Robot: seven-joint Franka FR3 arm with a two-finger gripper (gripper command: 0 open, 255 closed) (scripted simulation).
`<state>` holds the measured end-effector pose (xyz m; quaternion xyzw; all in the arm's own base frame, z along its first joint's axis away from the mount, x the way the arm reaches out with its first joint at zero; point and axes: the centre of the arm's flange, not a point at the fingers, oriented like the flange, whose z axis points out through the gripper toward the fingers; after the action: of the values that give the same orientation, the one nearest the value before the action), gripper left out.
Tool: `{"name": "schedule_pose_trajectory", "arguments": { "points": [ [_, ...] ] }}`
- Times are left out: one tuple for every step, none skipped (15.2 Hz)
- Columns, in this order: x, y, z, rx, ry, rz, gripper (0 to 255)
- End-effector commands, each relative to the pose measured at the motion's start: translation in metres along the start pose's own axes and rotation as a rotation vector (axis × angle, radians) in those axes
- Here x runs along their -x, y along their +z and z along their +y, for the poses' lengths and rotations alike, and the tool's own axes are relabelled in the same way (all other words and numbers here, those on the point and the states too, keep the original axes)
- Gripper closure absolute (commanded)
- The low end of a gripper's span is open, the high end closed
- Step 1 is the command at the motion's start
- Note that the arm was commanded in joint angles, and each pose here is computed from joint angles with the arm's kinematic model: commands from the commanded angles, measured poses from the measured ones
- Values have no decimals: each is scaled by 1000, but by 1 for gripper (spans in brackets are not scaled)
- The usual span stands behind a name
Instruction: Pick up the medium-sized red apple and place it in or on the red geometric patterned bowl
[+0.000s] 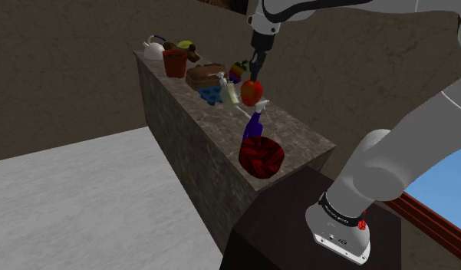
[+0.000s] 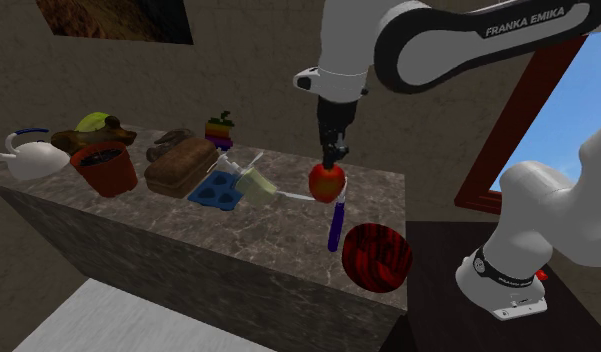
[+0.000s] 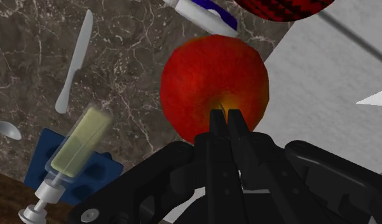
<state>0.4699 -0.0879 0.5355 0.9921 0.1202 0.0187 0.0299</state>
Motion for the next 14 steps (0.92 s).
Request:
{"name": "schedule_pose_trajectory", "arguments": {
  "points": [
    [22,-7,-17,1,0,0,255],
    [32,-11,-24,1,0,0,255],
    [42,-15,-32,1,0,0,255],
    [52,-18,-40,1,0,0,255],
    [63,-22,-48,1,0,0,255],
    [73,-25,-56,1,0,0,255],
    [83,-29,-63,1,0,0,255],
    [93,-32,-71,1,0,0,255],
    [103,-36,-79,1,0,0,255],
    [113,-39,-87,1,0,0,255],
    [123,-43,-95,1,0,0,255],
    [128,-45,-99,1,0,0,255],
    [128,-40,-99,1,0,0,255],
    [128,-34,-100,1,0,0,255]
  ]
}}
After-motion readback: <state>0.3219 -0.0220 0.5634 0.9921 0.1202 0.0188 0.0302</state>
